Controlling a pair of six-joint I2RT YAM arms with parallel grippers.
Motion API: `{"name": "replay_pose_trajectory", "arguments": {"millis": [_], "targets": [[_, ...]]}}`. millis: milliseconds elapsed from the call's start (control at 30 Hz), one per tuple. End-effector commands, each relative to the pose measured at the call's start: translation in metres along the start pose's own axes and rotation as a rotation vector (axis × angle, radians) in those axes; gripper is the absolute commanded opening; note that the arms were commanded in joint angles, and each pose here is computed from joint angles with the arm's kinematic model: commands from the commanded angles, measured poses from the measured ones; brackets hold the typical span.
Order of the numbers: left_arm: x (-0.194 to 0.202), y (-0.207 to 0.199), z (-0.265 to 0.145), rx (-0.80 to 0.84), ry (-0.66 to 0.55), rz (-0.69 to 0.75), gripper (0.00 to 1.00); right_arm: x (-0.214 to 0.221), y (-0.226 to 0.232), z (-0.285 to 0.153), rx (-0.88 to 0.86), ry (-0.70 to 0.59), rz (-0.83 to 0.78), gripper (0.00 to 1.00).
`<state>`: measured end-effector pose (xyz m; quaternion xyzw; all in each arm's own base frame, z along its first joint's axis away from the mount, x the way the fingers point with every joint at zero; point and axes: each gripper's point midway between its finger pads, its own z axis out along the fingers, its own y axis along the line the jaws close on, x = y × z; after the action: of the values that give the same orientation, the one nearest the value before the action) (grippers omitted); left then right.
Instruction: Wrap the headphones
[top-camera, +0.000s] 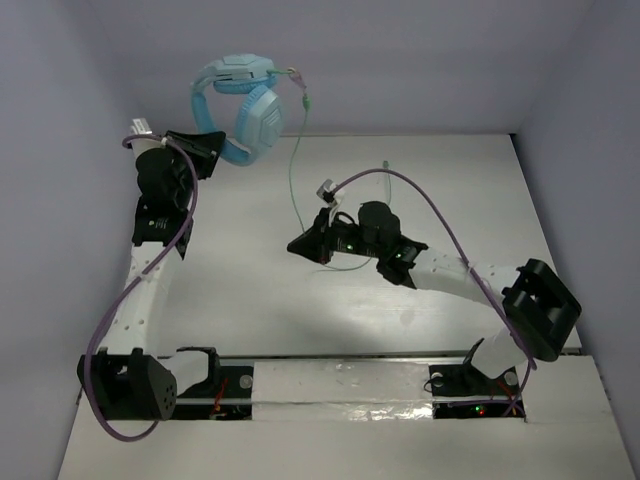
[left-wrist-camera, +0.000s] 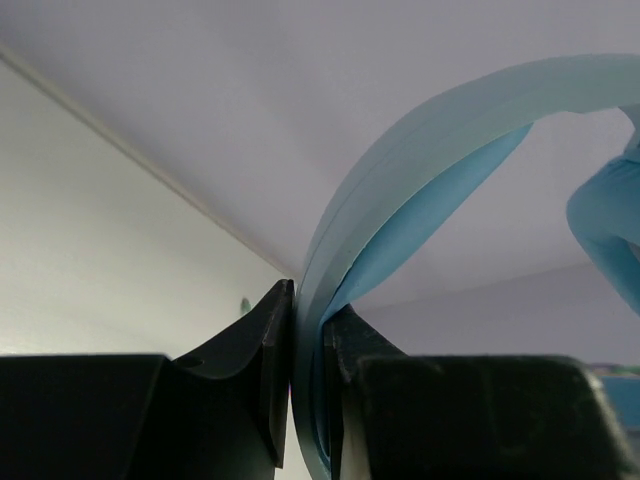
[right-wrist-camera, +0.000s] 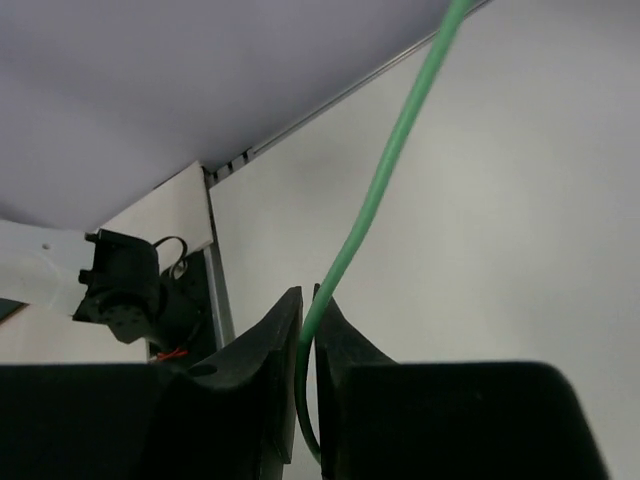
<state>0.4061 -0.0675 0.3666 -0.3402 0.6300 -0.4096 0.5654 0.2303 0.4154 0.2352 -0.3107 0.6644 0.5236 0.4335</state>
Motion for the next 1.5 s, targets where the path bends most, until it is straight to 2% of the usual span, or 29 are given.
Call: {"name": "replay_pose_trajectory", "arguments": {"millis": [0,167,200,233,267,300,333,367,433,500,600,633,733,767,867,967,1033,1133,1267,1333,1467], "targets": [[-0.045,-0.076,-0.025,0.176,-0.148,0.071,0.0,0.004,0.031,0.004,-0.132,0.075,0.015,0.16],[-0.057,-0.063,-0.014,0.072,-0.26,0.089,0.0,0.035,0.053,0.011,-0.157,0.155,0.125,0.19],[-0.045,-0.063,-0.012,0.058,-0.245,0.094,0.0,0.031,0.054,0.017,-0.132,0.153,0.125,0.21],[-0.039,-0.059,-0.009,0.034,-0.252,0.102,0.0,0.043,0.056,0.018,-0.098,0.204,0.134,0.22],[-0.041,-0.052,-0.007,-0.01,-0.298,0.11,0.0,0.043,0.057,0.02,-0.079,0.214,0.128,0.22],[-0.035,-0.049,-0.006,-0.036,-0.304,0.146,0.0,0.03,0.061,0.024,-0.062,0.202,0.111,0.22],[-0.017,-0.049,-0.002,-0.051,-0.286,0.165,0.0,0.04,0.06,0.022,-0.031,0.258,0.115,0.23],[-0.015,-0.041,-0.002,-0.089,-0.313,0.183,0.0,0.04,0.066,0.023,-0.024,0.273,0.103,0.23],[0.005,-0.032,0.004,-0.109,-0.272,0.202,0.0,0.035,0.065,0.02,0.026,0.302,0.073,0.22],[0.018,-0.021,0.004,-0.123,-0.262,0.209,0.0,0.023,0.059,0.016,0.079,0.266,0.054,0.21],[0.031,-0.008,0.001,-0.179,-0.26,0.29,0.0,0.034,0.031,0.003,0.236,0.32,0.017,0.2],[0.037,0.001,0.004,-0.206,-0.251,0.316,0.0,0.047,0.024,-0.008,0.28,0.393,0.015,0.19],[0.063,0.024,0.011,-0.259,-0.19,0.412,0.0,0.04,0.024,-0.028,0.334,0.461,-0.02,0.17],[0.069,0.031,0.012,-0.275,-0.181,0.449,0.0,0.025,0.027,-0.031,0.348,0.444,-0.042,0.16],[0.109,0.054,0.014,-0.259,-0.081,0.505,0.0,0.005,0.018,-0.053,0.446,0.475,-0.126,0.18],[0.136,0.059,0.012,-0.213,-0.026,0.56,0.0,-0.036,0.01,-0.06,0.557,0.443,-0.203,0.18],[0.152,0.059,0.009,-0.162,0.026,0.576,0.0,-0.041,0.007,-0.065,0.588,0.478,-0.239,0.18],[0.157,0.068,0.002,-0.15,0.05,0.595,0.0,-0.062,0.007,-0.073,0.626,0.473,-0.29,0.18],[0.164,0.07,-0.009,-0.091,0.096,0.627,0.0,-0.062,0.001,-0.081,0.617,0.543,-0.407,0.18],[0.164,0.07,-0.014,-0.074,0.105,0.64,0.0,-0.067,-0.015,-0.091,0.726,0.558,-0.444,0.17],[0.165,0.073,-0.023,-0.069,0.132,0.668,0.0,-0.085,-0.024,-0.088,0.803,0.502,-0.473,0.13]]}}
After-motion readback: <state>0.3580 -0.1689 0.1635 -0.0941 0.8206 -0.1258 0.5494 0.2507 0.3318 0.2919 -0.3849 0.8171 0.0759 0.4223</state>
